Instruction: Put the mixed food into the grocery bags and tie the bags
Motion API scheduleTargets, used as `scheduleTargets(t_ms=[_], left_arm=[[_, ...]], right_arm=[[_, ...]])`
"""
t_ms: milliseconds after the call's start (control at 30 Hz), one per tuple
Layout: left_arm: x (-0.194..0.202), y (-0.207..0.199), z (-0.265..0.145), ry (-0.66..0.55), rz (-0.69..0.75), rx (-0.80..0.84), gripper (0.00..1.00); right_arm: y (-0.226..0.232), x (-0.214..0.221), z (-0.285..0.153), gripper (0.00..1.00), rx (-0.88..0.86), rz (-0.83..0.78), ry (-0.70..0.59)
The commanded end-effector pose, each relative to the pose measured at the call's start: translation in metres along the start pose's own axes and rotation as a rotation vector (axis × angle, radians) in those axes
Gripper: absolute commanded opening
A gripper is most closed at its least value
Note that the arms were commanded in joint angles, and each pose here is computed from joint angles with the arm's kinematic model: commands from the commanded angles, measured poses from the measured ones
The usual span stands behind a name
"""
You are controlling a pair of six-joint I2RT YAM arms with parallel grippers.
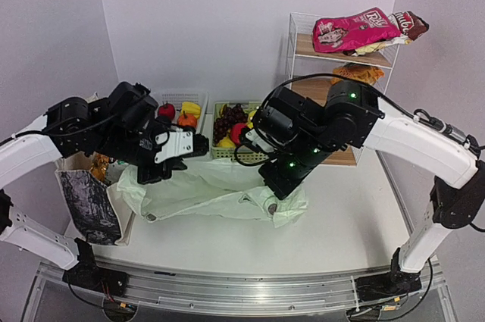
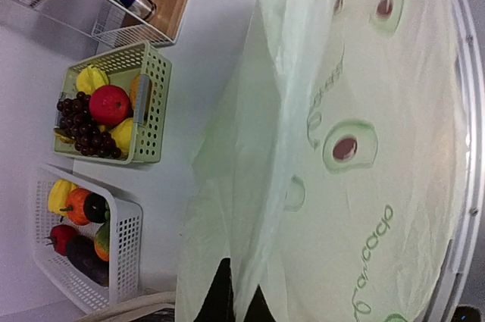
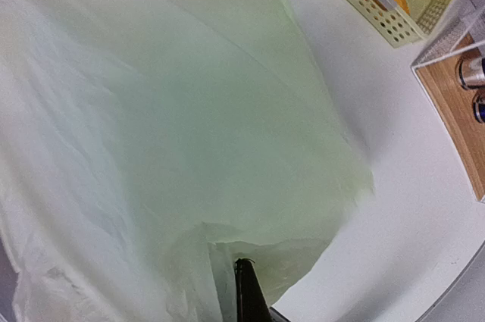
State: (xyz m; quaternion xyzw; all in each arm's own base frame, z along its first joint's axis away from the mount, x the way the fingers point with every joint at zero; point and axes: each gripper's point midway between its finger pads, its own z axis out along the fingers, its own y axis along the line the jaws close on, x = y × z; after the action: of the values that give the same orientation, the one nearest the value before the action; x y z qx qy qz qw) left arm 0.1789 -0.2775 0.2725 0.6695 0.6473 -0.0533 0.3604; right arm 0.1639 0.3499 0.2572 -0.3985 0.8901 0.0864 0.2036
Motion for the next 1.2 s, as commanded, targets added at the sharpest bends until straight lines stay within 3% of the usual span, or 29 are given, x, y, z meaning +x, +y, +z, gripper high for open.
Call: scheduleTargets(t_ms=[0,100,200,300,367,500,567,767,933,1000,1167], left_arm=[[-0.028,0.024,-0.048,-0.134,-0.293,-0.02,0.0],[-0.015,-0.006,-0.038,-0.101,-0.358,0.111,0.0],[0.002,-0.041,-0.021,-0.067,-0.45,0.247,0.0],[0.007,-0.057,-0.005,-0.049,-0.526,0.318,0.0],[0.003,-0.057,0.003,-0.051,-0.57,0.331,0.0],[0.005,-0.054,0.025,-0.006,-0.625,0.316,0.0],[0.011,-0.056,0.037,0.034,-0.633,0.319,0.0],[0.012,-0.052,0.052,0.053,-0.632,0.303,0.0],[0.017,-0.035,0.055,0.054,-0.705,0.28,0.0],[0.016,-0.024,0.051,0.036,-0.72,0.253,0.0],[-0.006,0.003,0.024,-0.076,-0.693,0.19,0.0]], right_arm=[[-0.06,0.005,0.032,0.0,0.06,0.162,0.005],[-0.067,0.001,0.052,0.0,0.072,0.159,0.022],[-0.046,-0.003,0.061,0.01,-0.036,0.134,0.056],[-0.029,0.0,0.061,0.11,-0.131,0.096,0.081],[-0.022,0.003,0.055,0.26,-0.179,0.059,0.081],[-0.007,-0.006,0.025,0.76,-0.307,-0.005,0.024],[-0.004,-0.017,0.003,0.88,-0.349,-0.012,-0.034],[0.028,-0.066,-0.085,0.92,-0.602,-0.065,-0.249],[0.057,-0.085,-0.139,0.94,-0.981,-0.151,-0.298],[0.044,-0.081,-0.115,0.95,-0.958,-0.074,-0.231],[-0.028,-0.058,-0.048,0.95,-0.47,0.084,-0.194]])
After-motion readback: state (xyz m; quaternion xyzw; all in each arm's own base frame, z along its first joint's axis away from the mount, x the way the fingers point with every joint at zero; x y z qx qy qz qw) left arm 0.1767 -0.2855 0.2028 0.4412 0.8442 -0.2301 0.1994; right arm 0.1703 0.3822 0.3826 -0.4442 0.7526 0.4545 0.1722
